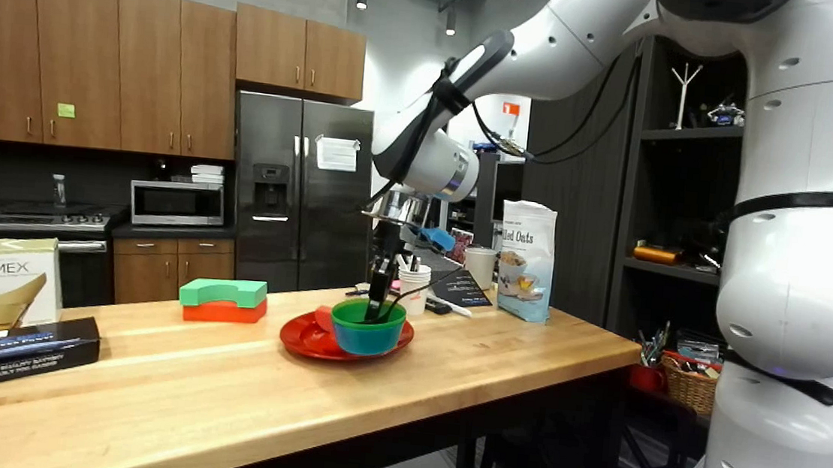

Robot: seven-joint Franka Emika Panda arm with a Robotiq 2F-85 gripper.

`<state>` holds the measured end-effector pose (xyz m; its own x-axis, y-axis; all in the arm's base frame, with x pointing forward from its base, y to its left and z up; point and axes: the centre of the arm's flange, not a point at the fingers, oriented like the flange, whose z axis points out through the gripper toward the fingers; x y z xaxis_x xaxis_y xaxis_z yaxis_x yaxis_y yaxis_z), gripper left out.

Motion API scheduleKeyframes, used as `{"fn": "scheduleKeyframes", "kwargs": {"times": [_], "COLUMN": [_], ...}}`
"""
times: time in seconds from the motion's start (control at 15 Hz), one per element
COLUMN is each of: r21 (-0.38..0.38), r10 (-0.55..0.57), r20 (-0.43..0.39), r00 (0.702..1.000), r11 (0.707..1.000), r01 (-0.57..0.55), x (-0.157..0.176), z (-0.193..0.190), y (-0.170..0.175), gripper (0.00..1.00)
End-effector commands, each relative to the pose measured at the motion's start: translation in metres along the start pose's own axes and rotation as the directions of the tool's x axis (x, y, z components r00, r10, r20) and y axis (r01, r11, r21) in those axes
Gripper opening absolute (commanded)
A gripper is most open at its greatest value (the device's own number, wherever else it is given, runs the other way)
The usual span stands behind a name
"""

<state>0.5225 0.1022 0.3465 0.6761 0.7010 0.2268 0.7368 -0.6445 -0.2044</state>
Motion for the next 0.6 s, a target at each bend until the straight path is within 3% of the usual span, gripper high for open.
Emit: {"fn": "scheduleKeyframes", "kwargs": {"times": [0.0, 0.2, 0.53], "r21": [-0.046, -0.088, -0.045], "r10": [0.018, -0.051, -0.263], "r20": [-0.019, -0.033, -0.051], "r00": [1.000, 0.998, 0.963], "r11": [0.999, 0.995, 0.964], "r01": [-0.019, 0.048, 0.261], "x": [-0.018, -0.003, 0.048], "z": [-0.015, -0.012, 0.028], "y": [-0.023, -0.053, -0.117], "gripper": [0.02, 0.02, 0.02]}}
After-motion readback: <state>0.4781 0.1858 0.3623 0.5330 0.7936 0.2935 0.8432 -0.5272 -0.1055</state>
